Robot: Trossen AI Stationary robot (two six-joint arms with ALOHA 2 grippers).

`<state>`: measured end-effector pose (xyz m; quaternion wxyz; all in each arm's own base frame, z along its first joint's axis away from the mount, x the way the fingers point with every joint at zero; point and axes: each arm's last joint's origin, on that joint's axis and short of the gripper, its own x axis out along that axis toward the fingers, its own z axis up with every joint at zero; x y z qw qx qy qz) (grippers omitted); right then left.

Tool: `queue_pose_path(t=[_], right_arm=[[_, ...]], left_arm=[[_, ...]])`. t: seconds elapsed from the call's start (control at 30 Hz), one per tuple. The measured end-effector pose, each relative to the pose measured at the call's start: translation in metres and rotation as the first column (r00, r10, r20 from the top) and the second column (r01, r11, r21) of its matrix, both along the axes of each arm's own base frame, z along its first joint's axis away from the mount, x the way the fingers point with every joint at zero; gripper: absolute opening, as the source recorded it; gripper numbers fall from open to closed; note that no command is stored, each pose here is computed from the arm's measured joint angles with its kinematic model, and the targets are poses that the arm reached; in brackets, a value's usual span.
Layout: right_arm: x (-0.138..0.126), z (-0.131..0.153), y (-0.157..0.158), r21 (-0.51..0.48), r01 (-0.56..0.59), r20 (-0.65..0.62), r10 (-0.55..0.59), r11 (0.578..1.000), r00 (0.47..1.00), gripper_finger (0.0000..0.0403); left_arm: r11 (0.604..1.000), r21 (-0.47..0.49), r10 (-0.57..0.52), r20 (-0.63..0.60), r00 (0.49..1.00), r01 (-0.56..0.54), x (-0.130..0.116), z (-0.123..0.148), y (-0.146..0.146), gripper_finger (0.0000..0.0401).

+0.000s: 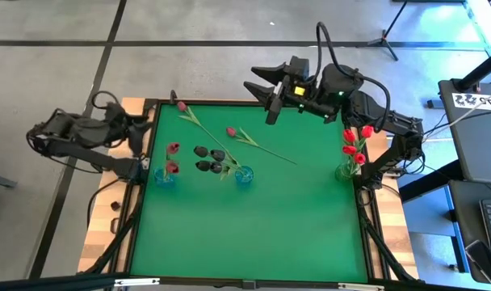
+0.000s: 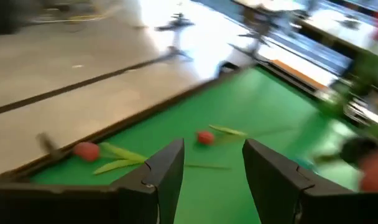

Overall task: Sort flowers into vase by color
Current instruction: Put the red flower into the left blue flower vase

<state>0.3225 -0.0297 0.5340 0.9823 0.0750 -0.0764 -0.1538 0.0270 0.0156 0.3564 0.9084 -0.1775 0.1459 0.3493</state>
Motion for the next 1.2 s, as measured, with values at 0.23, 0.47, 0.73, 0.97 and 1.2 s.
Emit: queue_pose_path(t=[0.23,0.47,0.73,0.97,1.2], right_arm=[[0.0,0.0,0.0,-0.043,0.005,-0.014,-0.005,0.999,1.0,0.0241],[0.0,0.005,0.004,-0.083,-0.048,0.028,0.05,0.995,0.998,0.0241],[-0.003,0.015,0.011,-0.173,-0.079,0.103,0.098,0.982,0.99,0.0241],[-0.014,0.02,0.016,-0.133,-0.25,0.108,0.265,0.959,0.958,0.0241],[-0.054,0.027,0.018,-0.112,-0.269,0.005,0.271,0.957,0.963,0.0241]], left_arm=[[0.97,-0.005,0.241,0.102,0.965,-0.241,0.016,0.005,0.002,0.0161],[0.969,-0.047,0.248,0.232,0.941,-0.244,0.026,0.022,0.002,0.0161],[0.937,0.037,0.336,0.195,0.922,-0.349,0.071,0.026,0.006,0.016],[0.82,0.004,0.567,0.136,0.813,-0.572,0.103,0.013,0.035,0.016],[0.676,-0.108,0.737,0.081,0.671,-0.729,0.119,-0.006,0.077,0.016]])
